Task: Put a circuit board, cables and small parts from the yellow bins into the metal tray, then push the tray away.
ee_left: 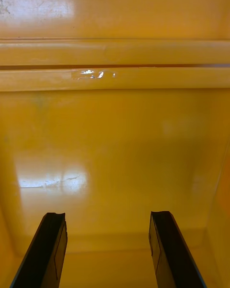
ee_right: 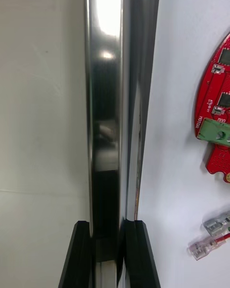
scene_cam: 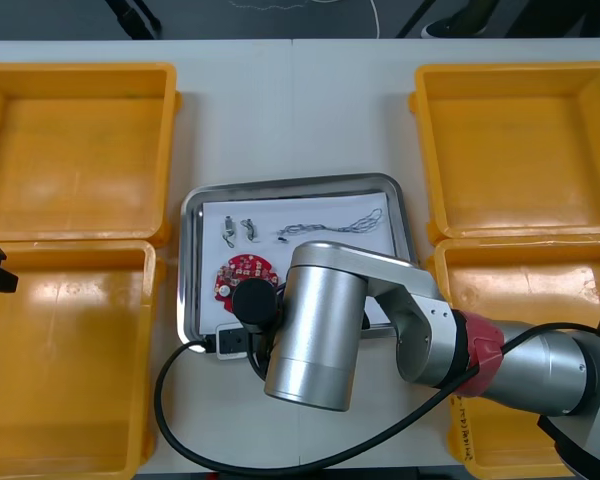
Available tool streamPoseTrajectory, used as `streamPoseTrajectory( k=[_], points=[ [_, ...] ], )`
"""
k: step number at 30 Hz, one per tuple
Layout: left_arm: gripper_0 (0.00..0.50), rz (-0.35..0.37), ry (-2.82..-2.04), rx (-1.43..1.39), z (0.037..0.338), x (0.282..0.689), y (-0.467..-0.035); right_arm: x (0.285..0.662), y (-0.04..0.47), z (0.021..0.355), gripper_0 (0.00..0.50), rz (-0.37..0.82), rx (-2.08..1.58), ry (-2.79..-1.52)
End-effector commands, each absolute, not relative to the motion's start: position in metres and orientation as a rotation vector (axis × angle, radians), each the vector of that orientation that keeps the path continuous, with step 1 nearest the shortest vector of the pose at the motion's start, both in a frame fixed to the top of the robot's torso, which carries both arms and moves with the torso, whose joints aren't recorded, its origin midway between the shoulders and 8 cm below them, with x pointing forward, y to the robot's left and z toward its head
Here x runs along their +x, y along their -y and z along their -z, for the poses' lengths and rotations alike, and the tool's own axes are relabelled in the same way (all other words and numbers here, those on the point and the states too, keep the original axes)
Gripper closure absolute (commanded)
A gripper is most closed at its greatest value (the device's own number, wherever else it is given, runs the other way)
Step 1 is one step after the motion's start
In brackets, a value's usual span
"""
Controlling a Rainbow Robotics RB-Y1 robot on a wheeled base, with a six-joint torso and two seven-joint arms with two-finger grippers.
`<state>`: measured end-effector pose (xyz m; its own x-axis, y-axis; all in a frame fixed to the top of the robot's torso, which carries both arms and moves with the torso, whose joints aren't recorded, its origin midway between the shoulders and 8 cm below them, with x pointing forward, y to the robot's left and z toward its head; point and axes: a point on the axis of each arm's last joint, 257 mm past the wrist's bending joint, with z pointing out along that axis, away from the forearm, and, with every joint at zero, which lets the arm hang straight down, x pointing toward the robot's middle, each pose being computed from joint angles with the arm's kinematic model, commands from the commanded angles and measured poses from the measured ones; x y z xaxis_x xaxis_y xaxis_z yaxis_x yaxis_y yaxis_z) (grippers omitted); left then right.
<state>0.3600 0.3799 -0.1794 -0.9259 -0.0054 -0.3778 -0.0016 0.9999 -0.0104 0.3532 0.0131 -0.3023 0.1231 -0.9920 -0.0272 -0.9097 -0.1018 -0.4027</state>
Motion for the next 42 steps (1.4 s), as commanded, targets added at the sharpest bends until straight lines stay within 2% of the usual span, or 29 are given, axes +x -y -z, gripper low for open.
streamPoseTrajectory(
  k=[1,19,26,42],
  points=[
    [0.0,-0.066,-2.733,0.083,0.165,0.356,-0.393,0.365,-0.03,0.275,0.5,0.364,-2.053,-1.815],
    [0.0,-0.066,-2.733,0.083,0.165,0.356,-0.393,0.385,-0.027,0.26,0.5,0.439,-2.006,-1.796],
    [0.0,-0.066,-2.733,0.083,0.165,0.356,-0.393,0.402,-0.03,0.257,0.5,0.469,-1.99,-1.819],
    [0.0,-0.066,-2.733,0.083,0.165,0.356,-0.393,0.43,-0.037,0.245,0.5,0.508,-1.979,-1.787]
  ],
)
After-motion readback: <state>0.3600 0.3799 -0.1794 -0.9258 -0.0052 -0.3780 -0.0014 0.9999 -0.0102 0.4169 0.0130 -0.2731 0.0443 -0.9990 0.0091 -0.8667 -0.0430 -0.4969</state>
